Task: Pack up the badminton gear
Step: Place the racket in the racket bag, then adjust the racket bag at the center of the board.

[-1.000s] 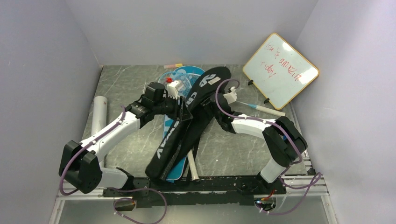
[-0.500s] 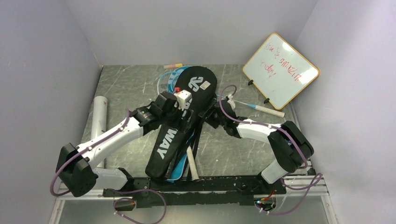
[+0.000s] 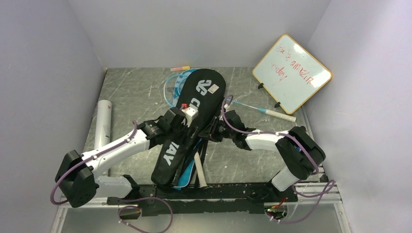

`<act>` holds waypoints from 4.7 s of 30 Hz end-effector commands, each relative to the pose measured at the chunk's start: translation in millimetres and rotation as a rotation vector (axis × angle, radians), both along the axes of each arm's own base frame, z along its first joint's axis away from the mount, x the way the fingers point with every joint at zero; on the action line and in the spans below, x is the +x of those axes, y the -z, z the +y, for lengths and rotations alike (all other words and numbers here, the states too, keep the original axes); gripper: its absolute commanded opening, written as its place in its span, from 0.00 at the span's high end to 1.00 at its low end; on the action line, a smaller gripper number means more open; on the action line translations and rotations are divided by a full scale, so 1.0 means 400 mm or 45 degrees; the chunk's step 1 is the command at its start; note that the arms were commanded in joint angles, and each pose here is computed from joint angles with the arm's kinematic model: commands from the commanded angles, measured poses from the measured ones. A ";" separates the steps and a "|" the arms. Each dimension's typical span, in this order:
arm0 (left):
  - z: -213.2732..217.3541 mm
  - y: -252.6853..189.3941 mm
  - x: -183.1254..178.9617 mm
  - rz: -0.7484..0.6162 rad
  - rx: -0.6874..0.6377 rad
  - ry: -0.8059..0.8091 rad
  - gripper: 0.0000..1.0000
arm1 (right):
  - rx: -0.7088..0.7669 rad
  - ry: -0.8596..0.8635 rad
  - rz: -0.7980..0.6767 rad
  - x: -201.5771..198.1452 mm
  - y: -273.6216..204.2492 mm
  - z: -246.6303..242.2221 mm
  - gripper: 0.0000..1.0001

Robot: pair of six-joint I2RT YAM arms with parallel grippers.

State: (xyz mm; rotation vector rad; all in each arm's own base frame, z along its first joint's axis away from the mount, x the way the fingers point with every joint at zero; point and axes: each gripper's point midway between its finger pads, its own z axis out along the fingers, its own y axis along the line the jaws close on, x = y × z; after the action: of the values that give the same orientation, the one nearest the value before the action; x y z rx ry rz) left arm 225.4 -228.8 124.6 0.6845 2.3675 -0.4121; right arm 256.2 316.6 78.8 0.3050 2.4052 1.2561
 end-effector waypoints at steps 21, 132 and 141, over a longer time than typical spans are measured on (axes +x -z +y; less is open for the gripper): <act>-0.059 0.112 0.016 0.036 0.158 -0.059 0.55 | 0.078 -0.007 -0.076 -0.008 0.000 0.010 0.80; -0.055 0.077 -0.040 0.278 -0.079 0.078 0.81 | -0.151 0.470 -0.234 0.407 -0.057 -0.348 0.68; -0.067 0.082 -0.043 0.224 0.007 0.095 0.74 | -0.182 0.423 -0.193 0.443 0.022 -0.332 0.44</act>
State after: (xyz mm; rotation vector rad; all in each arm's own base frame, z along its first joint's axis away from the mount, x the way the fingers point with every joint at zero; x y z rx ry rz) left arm 199.8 -249.8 82.6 0.7261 2.5635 -0.5626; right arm 420.2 174.1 66.5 0.5902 2.2160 0.8698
